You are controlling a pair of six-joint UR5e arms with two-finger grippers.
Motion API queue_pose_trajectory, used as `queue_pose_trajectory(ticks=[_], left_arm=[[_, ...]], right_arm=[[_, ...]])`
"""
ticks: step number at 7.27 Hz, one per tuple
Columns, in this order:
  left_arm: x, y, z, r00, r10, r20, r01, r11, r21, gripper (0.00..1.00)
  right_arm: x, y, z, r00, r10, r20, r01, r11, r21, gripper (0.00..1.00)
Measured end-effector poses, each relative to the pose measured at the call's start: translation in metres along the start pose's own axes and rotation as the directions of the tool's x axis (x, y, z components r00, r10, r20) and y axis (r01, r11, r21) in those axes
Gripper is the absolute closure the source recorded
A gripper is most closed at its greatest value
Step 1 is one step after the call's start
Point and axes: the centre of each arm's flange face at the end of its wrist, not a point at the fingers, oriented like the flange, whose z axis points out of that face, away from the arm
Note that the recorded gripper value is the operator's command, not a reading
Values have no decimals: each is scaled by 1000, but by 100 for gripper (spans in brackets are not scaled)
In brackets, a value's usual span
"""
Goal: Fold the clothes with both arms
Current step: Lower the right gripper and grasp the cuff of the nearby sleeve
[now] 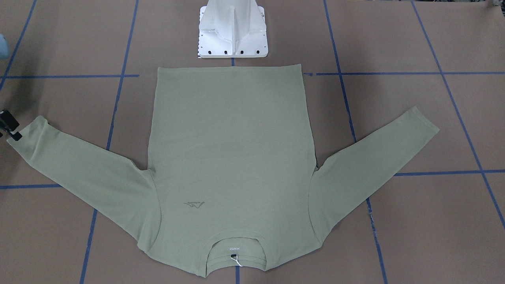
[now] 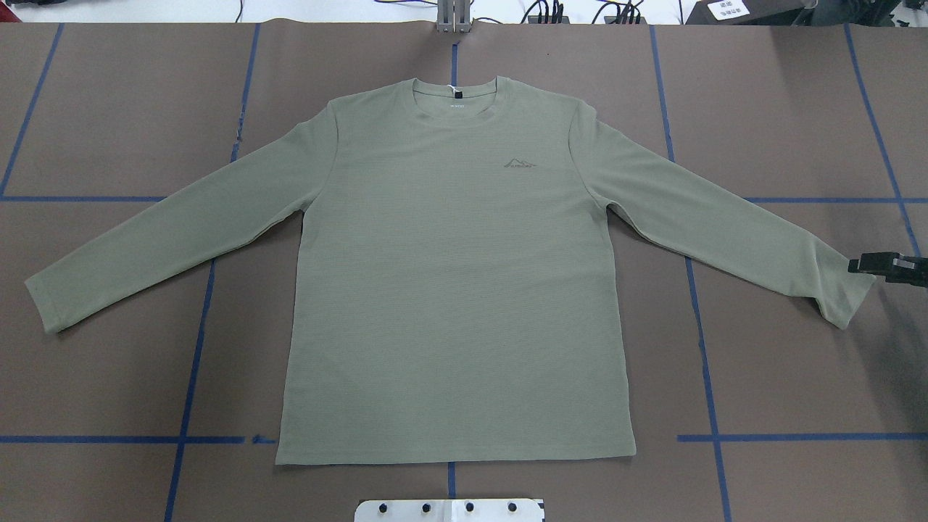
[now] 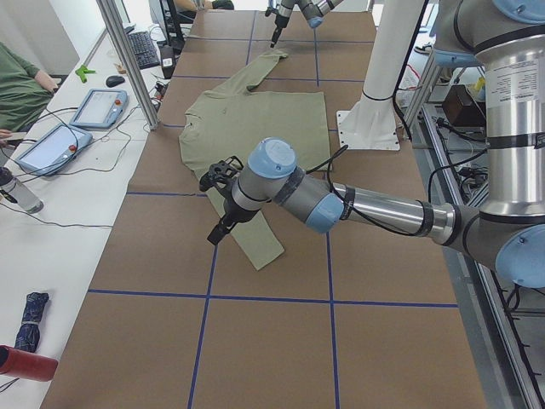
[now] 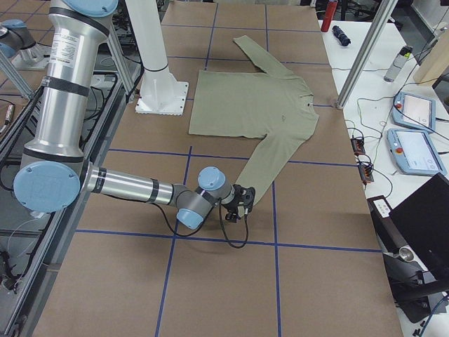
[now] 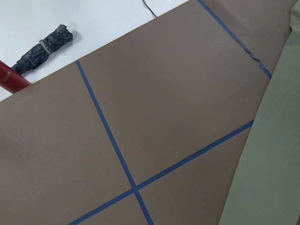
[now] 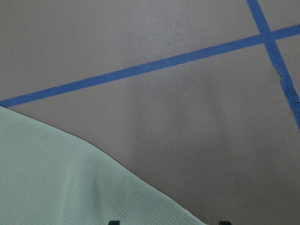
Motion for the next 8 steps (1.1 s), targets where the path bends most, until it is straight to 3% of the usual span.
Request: queue_pose_trajectory(ticks=[4, 5, 6, 8], left_arm=[[-1, 2, 1, 1000, 1, 1, -1, 1000, -2, 0], [-1, 2, 1, 1000, 0, 1, 0, 1000, -3, 0], [-1, 2, 1, 1000, 0, 1, 0, 1000, -3, 0], [-1, 1, 1, 1000, 2, 1, -2, 1000, -2, 0]], right_arm=[[2, 6, 10, 1000, -18, -19, 18, 1000, -2, 34], [3, 6, 10, 1000, -19, -21, 19, 1000, 1, 56], [3, 6, 10, 1000, -18, -23, 18, 1000, 4, 97], [3, 5, 10, 1000, -19, -24, 19, 1000, 9, 100]])
